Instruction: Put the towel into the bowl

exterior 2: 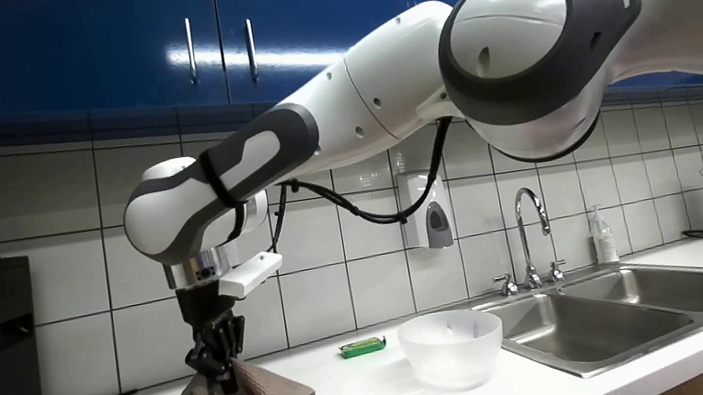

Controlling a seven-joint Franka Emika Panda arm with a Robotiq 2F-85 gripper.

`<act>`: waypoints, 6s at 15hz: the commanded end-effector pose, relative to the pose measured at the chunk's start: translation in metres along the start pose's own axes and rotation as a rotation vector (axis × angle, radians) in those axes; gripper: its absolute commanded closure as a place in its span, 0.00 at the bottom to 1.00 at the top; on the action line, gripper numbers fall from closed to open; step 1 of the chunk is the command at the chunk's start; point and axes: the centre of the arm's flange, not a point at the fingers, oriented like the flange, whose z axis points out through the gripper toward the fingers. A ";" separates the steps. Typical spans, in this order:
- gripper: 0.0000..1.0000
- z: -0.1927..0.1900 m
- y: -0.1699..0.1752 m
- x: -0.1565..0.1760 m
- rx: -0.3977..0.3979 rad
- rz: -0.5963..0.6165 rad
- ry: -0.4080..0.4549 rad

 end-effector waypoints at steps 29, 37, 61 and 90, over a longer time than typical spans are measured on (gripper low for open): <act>0.99 -0.197 0.065 -0.197 -0.164 0.287 0.039; 0.99 -0.194 0.090 -0.248 -0.156 0.421 -0.004; 0.99 -0.158 0.151 -0.355 -0.063 0.909 -0.076; 0.36 -0.052 0.221 -0.344 0.136 1.254 -0.151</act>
